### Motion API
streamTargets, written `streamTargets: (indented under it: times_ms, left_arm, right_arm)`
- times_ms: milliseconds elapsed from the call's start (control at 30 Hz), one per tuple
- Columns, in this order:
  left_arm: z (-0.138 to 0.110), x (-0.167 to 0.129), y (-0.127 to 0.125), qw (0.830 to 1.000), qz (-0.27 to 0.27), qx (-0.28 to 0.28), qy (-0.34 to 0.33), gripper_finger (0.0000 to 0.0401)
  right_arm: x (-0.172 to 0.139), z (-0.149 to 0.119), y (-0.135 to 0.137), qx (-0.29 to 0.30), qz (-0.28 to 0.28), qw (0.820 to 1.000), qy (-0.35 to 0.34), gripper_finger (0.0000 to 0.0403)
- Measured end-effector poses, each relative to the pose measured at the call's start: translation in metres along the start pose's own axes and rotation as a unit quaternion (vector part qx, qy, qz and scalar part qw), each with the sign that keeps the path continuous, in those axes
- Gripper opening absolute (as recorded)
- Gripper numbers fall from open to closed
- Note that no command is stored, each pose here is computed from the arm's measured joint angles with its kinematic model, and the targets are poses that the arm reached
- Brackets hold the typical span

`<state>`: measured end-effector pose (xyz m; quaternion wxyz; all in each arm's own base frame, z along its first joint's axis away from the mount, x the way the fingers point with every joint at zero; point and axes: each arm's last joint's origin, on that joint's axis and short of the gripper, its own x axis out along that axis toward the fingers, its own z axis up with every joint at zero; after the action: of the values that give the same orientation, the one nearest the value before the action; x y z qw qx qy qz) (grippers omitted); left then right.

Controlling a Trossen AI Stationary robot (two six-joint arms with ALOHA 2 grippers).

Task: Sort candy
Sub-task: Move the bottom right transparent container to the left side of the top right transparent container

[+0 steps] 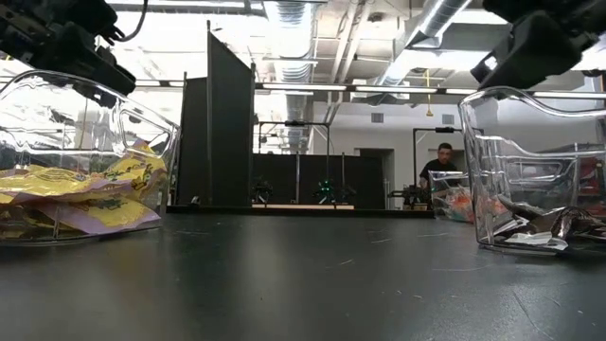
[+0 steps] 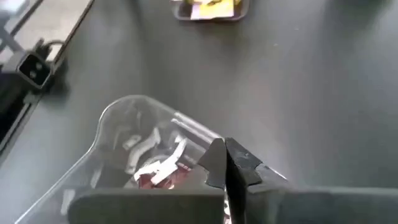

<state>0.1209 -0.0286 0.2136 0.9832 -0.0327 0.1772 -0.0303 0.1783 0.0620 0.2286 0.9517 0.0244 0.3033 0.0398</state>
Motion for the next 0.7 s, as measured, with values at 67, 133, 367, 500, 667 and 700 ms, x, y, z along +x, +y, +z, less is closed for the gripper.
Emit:
streamTargets:
  times_ms: [67, 133, 367, 500, 667, 700]
  left_arm:
    - [0.000, 0.001, 0.000, 1.000, 0.000, 0.000, 0.001, 0.0000]
    - [0.000, 0.001, 0.000, 1.000, 0.000, -0.001, 0.000, 0.0000]
    - [0.004, 0.001, -0.001, 1.000, -0.002, -0.019, -0.019, 0.0000]
    - [0.007, 0.001, -0.001, 0.999, -0.004, -0.022, -0.034, 0.0000]
    - [0.008, 0.000, -0.001, 0.999, 0.000, -0.023, -0.041, 0.0000]
    - [0.008, 0.000, -0.001, 0.999, 0.001, -0.023, -0.041, 0.0000]
  right_arm:
    - [0.003, -0.002, 0.004, -0.011, -0.001, 1.000, 0.006, 0.0028]
    - [0.006, -0.003, 0.006, -0.036, -0.004, 0.999, 0.012, 0.0057]
    - [0.015, -0.006, 0.004, -0.127, -0.036, 0.991, 0.031, 0.0183]
    - [0.013, -0.008, 0.010, -0.152, -0.022, 0.988, 0.032, 0.0199]
    - [0.011, -0.013, 0.023, -0.181, 0.006, 0.983, 0.039, 0.0123]
    - [0.011, -0.014, 0.026, -0.182, 0.011, 0.982, 0.041, 0.0097]
